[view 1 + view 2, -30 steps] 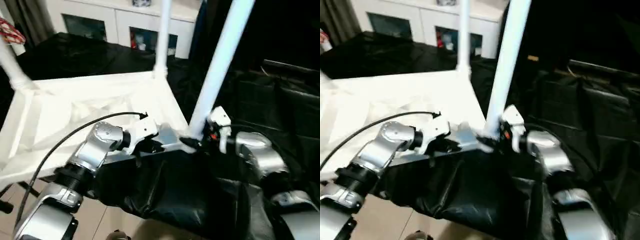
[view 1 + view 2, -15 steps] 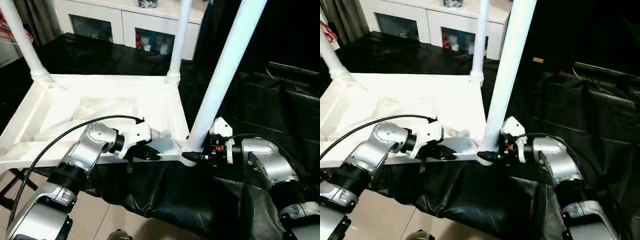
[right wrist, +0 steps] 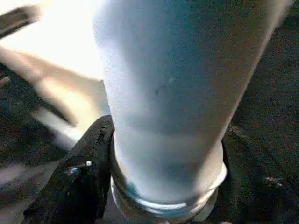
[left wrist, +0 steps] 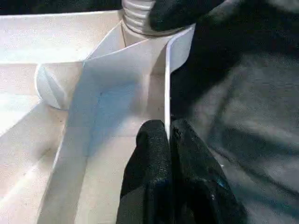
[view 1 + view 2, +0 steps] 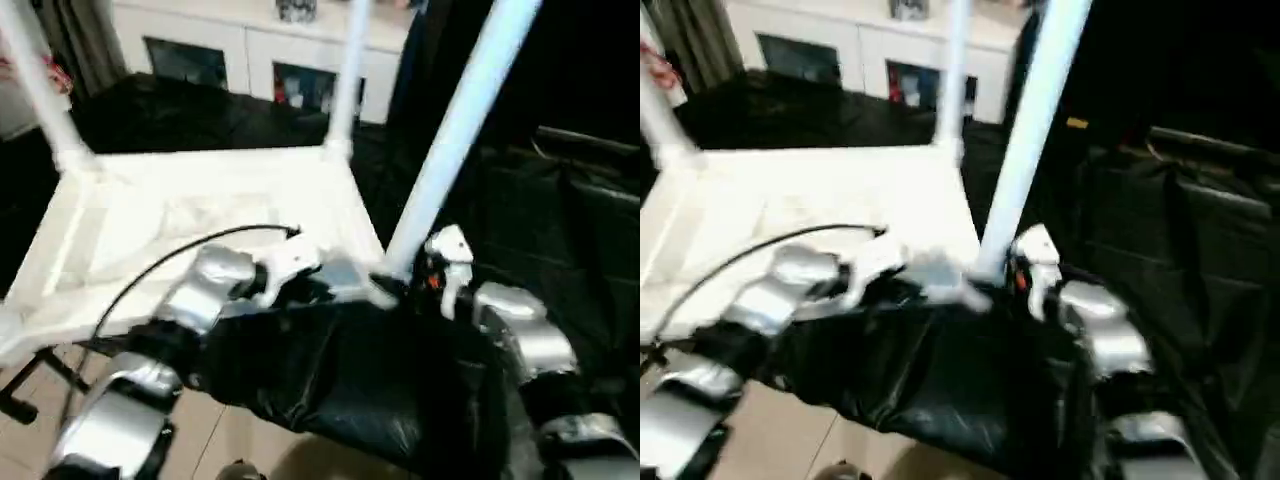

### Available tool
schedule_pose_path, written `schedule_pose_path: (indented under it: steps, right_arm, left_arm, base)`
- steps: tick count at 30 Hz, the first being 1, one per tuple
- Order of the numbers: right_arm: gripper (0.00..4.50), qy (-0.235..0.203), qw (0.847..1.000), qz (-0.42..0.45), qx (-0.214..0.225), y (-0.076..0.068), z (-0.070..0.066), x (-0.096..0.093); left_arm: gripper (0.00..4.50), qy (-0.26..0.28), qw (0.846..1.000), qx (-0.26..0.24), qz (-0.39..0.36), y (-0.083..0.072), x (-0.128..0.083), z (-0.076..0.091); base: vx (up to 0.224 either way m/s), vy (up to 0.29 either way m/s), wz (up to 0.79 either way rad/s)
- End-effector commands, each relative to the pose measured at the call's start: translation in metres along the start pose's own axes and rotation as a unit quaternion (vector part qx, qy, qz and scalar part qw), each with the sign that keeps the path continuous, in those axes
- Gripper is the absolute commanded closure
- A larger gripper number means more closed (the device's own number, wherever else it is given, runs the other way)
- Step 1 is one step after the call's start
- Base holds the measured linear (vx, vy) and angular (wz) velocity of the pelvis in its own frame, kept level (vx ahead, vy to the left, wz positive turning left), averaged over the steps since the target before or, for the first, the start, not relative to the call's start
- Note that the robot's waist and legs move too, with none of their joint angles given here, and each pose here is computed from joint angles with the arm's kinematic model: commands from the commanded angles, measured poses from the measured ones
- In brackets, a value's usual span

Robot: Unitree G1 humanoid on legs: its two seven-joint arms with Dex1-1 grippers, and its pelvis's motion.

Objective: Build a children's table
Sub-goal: Rotate leg to tighten

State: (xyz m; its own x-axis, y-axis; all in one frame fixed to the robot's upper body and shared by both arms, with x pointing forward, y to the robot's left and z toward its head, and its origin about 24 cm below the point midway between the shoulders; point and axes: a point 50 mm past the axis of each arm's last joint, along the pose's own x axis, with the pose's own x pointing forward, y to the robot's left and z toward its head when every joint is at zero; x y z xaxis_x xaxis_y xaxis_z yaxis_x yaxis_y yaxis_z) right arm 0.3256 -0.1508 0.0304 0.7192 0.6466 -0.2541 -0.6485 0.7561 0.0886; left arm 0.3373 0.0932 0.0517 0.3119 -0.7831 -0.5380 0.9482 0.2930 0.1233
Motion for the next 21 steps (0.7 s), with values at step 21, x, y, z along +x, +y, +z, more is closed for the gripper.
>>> schedule_pose_path:
  steps: [21]
  right_arm:
    - [0.61, 0.002, 0.998, -0.065, 0.000, 0.012, -0.001, 0.031]
  left_arm:
    - [4.50, -0.057, 0.998, 0.023, 0.010, -0.017, 0.032, 0.028]
  base:
    - [0.000, 0.000, 0.00]
